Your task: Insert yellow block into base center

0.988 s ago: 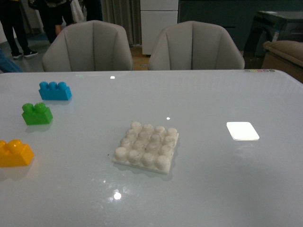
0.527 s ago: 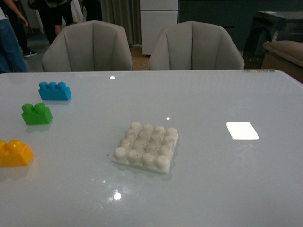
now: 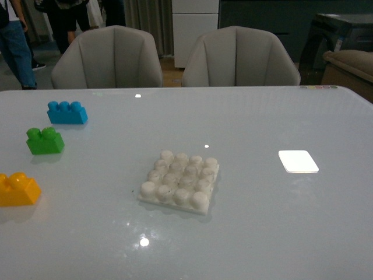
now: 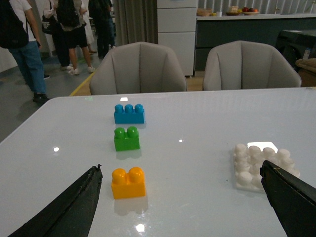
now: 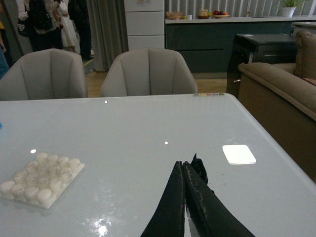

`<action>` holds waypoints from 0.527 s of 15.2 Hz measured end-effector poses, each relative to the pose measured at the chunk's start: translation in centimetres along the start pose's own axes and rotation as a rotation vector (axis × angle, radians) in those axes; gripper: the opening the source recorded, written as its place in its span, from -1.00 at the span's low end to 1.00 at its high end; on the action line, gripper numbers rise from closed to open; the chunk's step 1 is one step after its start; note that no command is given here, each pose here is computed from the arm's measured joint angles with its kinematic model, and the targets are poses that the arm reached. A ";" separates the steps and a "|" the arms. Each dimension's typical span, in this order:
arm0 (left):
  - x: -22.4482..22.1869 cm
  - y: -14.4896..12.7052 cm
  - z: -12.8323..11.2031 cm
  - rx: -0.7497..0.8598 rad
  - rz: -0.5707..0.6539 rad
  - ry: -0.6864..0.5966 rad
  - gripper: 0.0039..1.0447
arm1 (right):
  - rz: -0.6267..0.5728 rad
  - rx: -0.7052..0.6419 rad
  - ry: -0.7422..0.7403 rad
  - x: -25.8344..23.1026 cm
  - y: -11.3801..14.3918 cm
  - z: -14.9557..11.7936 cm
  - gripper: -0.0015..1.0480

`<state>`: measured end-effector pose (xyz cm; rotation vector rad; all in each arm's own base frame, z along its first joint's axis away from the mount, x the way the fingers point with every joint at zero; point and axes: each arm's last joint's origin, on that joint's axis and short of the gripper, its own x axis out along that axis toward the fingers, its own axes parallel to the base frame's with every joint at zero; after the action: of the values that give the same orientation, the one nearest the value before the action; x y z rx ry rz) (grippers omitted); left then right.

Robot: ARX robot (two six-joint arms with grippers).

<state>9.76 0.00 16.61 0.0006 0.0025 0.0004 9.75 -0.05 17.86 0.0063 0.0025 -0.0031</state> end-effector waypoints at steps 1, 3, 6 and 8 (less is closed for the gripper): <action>0.0 0.0 0.0 0.000 0.000 -0.002 0.88 | 0.000 0.000 -0.005 0.0 0.0 0.1 -0.96; 0.0 0.0 0.0 0.000 0.000 -0.001 0.88 | 0.000 0.000 0.002 0.0 0.0 -0.2 -0.96; 0.0 0.0 0.0 0.000 -0.001 -0.001 0.88 | -0.003 0.000 0.005 0.0 0.0 -1.3 -0.96; 0.0 0.0 0.0 0.000 0.000 -0.001 0.88 | -0.003 0.000 -0.007 0.0 0.0 -1.2 -0.96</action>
<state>9.76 0.00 16.62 0.0006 0.0013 0.0004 9.72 -0.06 16.70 0.0063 -0.0040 -0.0061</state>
